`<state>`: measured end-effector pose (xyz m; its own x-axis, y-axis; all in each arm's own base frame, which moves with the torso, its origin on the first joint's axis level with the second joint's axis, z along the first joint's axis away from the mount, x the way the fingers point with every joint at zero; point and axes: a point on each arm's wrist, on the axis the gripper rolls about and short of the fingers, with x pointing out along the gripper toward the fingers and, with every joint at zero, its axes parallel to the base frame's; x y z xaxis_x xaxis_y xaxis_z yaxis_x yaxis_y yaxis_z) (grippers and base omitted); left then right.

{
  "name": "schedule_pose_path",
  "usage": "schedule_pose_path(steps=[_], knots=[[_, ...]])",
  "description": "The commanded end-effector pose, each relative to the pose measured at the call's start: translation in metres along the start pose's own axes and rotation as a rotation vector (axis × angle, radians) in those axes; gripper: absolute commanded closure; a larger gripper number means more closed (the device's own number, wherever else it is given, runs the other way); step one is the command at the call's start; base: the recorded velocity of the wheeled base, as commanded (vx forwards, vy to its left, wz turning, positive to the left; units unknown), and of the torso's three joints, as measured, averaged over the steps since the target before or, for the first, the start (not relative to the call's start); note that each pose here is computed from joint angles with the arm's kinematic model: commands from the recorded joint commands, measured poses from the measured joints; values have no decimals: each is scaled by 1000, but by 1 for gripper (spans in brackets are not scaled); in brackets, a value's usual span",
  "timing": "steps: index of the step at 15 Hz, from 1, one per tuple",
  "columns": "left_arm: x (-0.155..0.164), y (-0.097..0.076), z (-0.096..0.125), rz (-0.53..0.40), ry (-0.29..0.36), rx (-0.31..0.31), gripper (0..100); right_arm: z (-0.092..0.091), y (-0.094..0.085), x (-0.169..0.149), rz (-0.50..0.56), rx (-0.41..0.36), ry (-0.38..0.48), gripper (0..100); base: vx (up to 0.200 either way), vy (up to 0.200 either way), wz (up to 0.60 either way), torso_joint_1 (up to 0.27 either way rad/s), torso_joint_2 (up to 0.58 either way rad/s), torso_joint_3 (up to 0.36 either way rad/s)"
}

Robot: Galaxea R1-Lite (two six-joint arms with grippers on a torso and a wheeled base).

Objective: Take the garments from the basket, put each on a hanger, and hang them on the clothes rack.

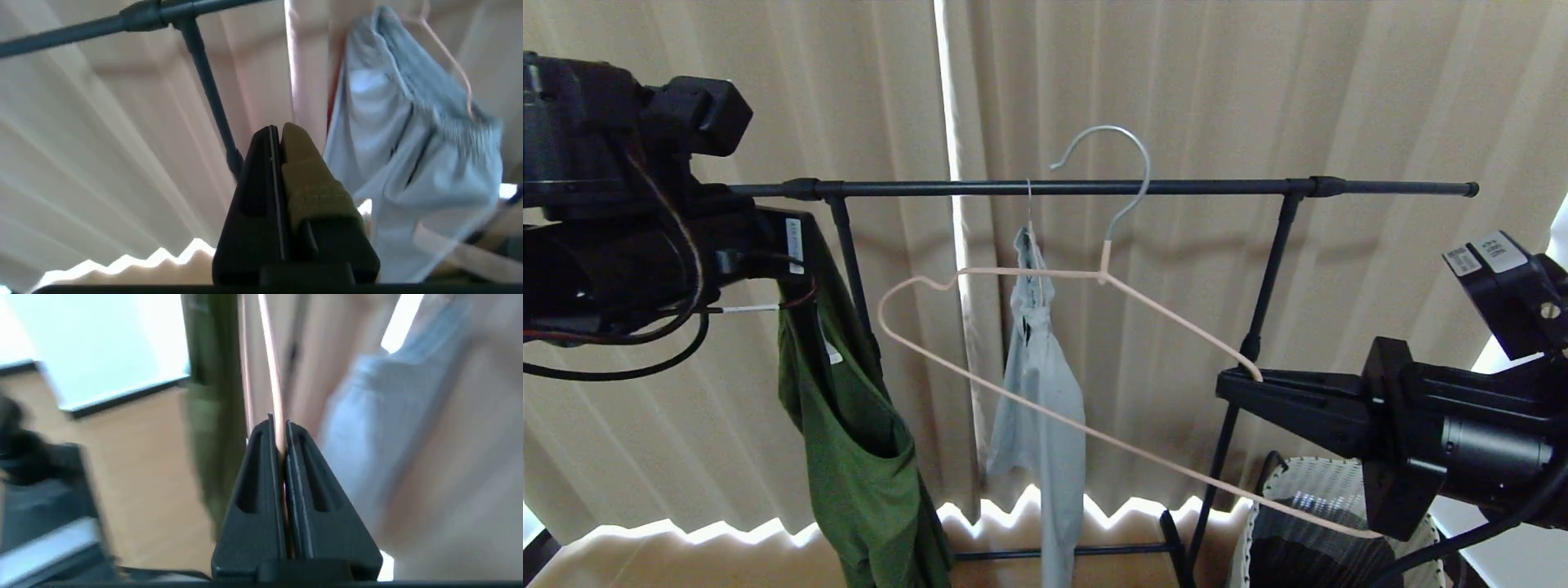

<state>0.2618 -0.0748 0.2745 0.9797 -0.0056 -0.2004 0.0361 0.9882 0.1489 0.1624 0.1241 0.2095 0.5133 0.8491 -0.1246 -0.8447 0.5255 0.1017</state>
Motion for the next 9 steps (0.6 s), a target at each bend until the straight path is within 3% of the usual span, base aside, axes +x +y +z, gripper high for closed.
schedule_pose_path(steps=[1,9], knots=[[20,-10,-3,11,30,-13,100,-4,3,11,32,9,20,100,0,0,0,0,0,0],[20,-12,-4,28,35,-14,100,0,-7,38,26,30,19,100,0,0,0,0,0,0]])
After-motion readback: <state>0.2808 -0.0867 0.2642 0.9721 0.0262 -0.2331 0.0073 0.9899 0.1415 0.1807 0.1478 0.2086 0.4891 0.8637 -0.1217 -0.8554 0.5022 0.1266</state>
